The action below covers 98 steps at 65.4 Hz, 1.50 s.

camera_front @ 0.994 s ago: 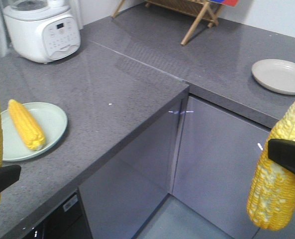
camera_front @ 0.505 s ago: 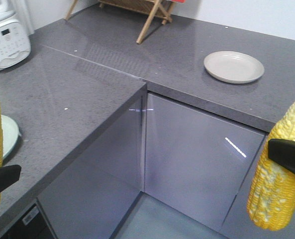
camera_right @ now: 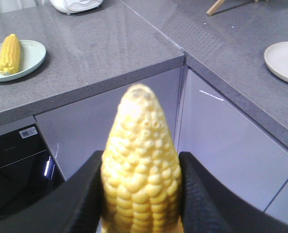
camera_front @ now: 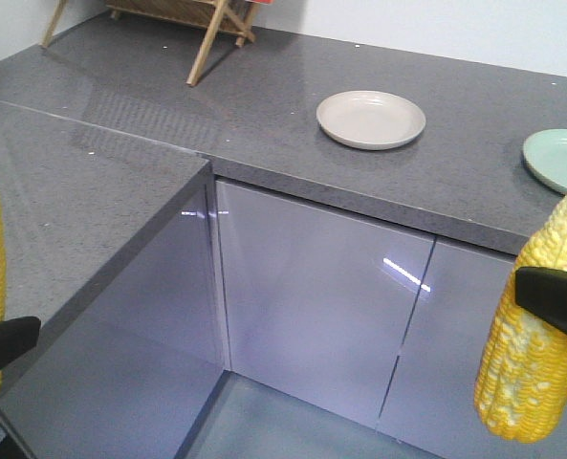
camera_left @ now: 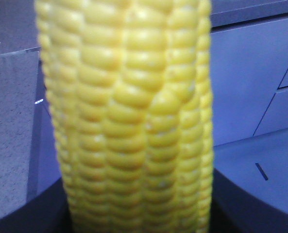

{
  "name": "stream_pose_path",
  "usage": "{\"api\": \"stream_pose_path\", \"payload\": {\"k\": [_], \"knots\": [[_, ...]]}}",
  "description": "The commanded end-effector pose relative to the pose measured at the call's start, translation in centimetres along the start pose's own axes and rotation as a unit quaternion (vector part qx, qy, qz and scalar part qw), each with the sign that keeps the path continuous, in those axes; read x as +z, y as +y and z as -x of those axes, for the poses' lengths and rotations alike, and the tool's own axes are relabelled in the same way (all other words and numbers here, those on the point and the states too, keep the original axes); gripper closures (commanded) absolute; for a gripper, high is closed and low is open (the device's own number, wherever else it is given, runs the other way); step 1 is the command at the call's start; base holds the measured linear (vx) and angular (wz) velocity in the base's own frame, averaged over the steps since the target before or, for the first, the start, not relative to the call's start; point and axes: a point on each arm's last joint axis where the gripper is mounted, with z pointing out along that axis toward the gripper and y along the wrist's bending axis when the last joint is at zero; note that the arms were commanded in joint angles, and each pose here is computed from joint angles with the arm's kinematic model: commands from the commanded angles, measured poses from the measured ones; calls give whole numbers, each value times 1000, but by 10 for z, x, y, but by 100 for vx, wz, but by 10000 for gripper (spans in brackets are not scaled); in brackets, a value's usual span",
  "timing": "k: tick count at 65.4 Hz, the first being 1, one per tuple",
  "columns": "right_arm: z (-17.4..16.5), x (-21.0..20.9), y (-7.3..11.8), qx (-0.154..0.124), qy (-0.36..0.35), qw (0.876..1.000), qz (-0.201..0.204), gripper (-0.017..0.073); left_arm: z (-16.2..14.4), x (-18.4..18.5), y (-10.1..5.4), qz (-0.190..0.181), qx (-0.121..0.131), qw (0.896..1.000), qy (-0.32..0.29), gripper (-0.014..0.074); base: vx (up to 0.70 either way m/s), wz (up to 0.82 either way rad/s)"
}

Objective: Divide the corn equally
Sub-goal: 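Drive the base up to the two empty plates beside the hob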

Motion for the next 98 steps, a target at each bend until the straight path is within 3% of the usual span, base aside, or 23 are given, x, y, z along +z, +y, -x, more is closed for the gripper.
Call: {"api": "stream_pose_path", "payload": {"k": [1,98], "knots": [[11,-4,-1,0,-41,999,-12,305,12,-5,1,6,-6,999,-47,350,0,-24],[11,-4,-1,0,-41,999,-12,305,12,-5,1,6,-6,999,-47,350,0,-22]]}}
